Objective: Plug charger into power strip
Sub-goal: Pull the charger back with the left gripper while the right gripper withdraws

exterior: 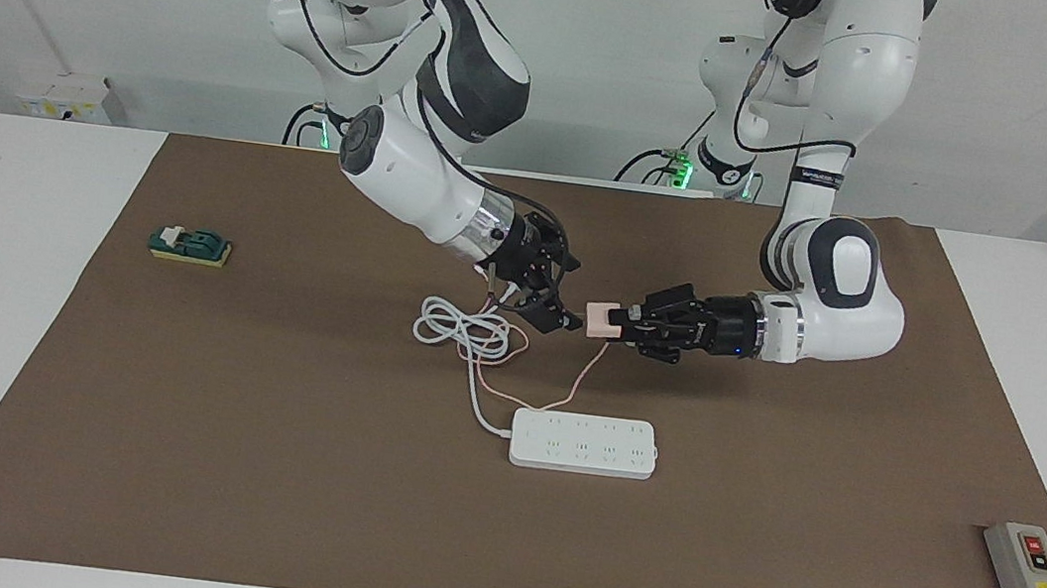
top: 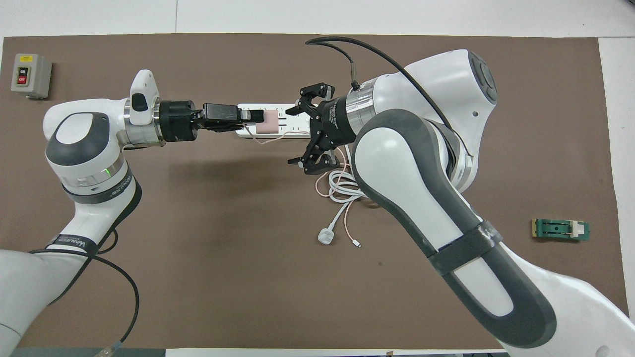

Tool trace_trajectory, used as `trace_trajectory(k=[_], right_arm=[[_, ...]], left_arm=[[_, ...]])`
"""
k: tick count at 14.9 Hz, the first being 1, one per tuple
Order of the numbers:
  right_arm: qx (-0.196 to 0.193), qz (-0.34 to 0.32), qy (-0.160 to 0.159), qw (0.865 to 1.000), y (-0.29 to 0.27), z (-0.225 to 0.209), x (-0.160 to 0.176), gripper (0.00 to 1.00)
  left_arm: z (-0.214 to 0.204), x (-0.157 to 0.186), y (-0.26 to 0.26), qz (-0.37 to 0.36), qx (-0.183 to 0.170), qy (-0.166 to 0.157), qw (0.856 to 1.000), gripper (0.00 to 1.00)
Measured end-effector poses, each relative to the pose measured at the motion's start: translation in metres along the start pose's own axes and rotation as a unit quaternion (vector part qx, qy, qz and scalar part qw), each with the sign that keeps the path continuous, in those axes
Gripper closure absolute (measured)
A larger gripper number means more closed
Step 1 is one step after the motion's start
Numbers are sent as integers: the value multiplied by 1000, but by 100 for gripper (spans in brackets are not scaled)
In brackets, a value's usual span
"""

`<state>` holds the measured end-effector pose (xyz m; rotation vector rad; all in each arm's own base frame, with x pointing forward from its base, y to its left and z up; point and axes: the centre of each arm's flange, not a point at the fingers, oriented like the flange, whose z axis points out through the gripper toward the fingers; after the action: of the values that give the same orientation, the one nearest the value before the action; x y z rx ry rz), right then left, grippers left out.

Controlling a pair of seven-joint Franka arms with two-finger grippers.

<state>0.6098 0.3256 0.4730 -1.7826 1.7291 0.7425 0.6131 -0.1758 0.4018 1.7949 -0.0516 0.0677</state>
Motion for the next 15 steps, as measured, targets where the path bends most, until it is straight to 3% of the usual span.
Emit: trace_trajectory(k=[4,8,10,13,15], right_arm=[[13,9,3,1000,-19,-40,19,0],[31,-22,57,998,-35,-107,43,0],[33,-65,78,994,-35,-127,46,0],[22,-139,111,984,-33,-149,57,0],[0,-203,134,970,-32,-163,72,0]], left_arm=[[-77,1,57,-32,154,3,988,69],[-155,-15,78,-43,251,-22,967,69],[-188,-24,97,-62,302,-28,951,69],[-208,-26,121,-78,398,-23,914,69],[-208,-21,121,-80,425,-6,902,69]])
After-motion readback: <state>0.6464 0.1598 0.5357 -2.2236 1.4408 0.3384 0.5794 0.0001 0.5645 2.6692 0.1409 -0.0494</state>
